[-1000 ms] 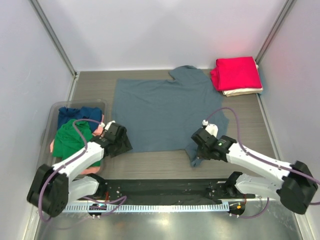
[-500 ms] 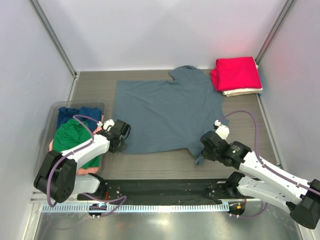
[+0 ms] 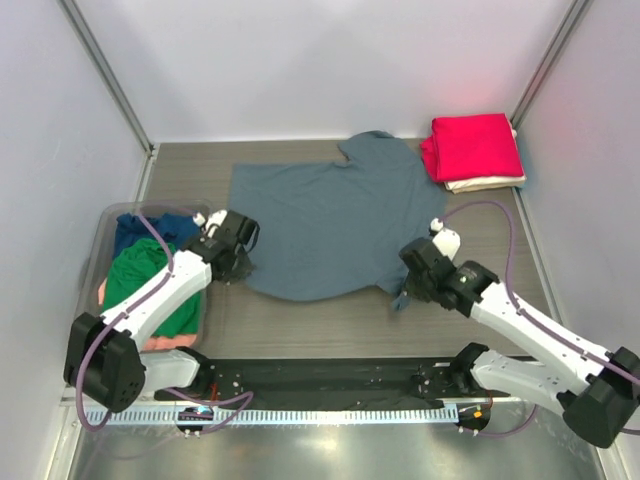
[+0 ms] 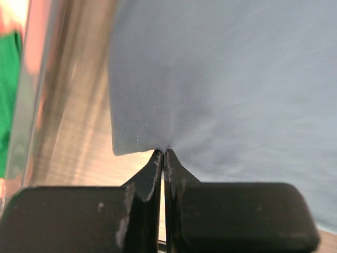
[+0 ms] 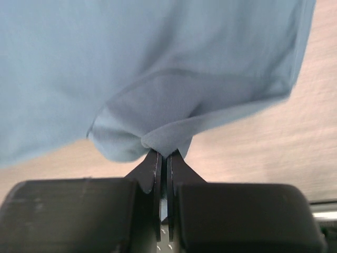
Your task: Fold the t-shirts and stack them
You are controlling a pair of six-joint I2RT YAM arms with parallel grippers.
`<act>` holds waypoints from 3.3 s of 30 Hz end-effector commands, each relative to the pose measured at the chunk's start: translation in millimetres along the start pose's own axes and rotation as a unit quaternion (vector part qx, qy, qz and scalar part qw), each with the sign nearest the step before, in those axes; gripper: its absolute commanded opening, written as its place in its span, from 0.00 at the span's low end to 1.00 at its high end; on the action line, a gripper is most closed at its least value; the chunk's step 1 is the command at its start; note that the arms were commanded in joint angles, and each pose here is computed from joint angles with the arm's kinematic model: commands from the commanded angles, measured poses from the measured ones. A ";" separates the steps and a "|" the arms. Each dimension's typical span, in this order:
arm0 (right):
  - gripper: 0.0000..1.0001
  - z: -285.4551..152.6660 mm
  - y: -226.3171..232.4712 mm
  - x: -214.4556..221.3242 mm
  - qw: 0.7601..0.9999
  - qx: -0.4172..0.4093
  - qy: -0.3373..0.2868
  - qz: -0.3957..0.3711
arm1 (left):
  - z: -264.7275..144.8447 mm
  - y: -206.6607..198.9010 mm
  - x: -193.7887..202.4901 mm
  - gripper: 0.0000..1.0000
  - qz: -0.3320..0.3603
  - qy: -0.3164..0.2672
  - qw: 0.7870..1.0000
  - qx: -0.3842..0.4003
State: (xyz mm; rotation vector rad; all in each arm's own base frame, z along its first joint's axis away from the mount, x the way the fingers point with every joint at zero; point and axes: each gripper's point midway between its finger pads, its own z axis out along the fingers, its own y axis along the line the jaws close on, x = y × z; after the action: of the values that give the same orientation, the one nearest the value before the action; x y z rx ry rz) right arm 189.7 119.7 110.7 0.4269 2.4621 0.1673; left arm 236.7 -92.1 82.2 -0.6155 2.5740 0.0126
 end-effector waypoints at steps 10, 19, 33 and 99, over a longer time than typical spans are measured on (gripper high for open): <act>0.01 41.2 40.2 -118.1 0.996 -0.009 -0.003 -0.084 | -3.1 -28.5 -96.8 0.00 0.021 -0.026 0.999 0.011; 0.01 101.0 45.7 -162.7 0.993 0.020 0.026 -0.112 | 54.6 -48.1 -127.5 0.00 0.021 0.013 1.000 -0.001; 0.79 165.6 16.1 -229.4 0.975 0.157 -0.009 -0.154 | 79.2 -65.2 -167.6 0.50 0.011 0.026 1.000 -0.005; 0.01 85.5 -147.2 -99.7 0.969 0.114 -0.041 0.214 | 49.3 19.0 -42.3 0.00 -0.092 0.029 0.995 0.019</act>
State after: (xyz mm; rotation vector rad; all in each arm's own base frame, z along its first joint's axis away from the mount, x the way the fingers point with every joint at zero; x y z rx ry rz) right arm 275.4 -31.3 48.5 1.0013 2.3910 0.1080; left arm 287.6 -57.3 48.8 -0.8636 2.5770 -0.1322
